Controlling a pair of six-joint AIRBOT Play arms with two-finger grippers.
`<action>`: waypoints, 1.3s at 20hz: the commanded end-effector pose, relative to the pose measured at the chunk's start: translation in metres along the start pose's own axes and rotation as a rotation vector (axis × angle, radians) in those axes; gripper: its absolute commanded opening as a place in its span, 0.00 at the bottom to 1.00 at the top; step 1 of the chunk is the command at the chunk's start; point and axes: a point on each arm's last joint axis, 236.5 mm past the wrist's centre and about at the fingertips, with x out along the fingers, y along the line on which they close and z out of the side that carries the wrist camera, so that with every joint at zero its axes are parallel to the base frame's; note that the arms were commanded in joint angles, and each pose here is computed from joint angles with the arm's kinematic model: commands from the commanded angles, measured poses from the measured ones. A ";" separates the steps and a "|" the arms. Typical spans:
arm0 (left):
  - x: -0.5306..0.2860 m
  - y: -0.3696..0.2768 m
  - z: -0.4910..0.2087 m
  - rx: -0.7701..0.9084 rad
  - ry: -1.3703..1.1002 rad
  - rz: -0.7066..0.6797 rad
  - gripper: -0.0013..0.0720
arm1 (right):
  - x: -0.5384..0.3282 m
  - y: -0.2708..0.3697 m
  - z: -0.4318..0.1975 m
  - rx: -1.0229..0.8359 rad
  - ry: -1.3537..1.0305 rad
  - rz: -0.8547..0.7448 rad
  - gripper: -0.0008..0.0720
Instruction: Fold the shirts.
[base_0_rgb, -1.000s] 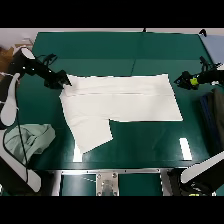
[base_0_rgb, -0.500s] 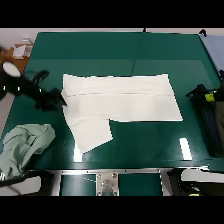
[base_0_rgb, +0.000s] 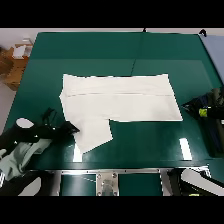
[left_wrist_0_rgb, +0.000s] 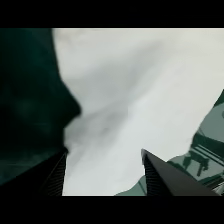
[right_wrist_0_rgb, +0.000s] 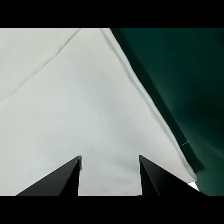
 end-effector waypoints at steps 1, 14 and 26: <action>0.026 -0.007 -0.002 -0.035 -0.033 -0.046 0.73 | 0.001 0.003 -0.002 0.073 -0.009 0.018 0.61; 0.020 -0.032 -0.016 0.122 0.054 -0.100 0.05 | 0.013 -0.058 -0.076 0.440 0.072 0.008 0.55; 0.013 -0.039 -0.023 0.169 0.111 -0.084 0.05 | 0.039 -0.028 -0.024 0.209 0.015 0.006 0.03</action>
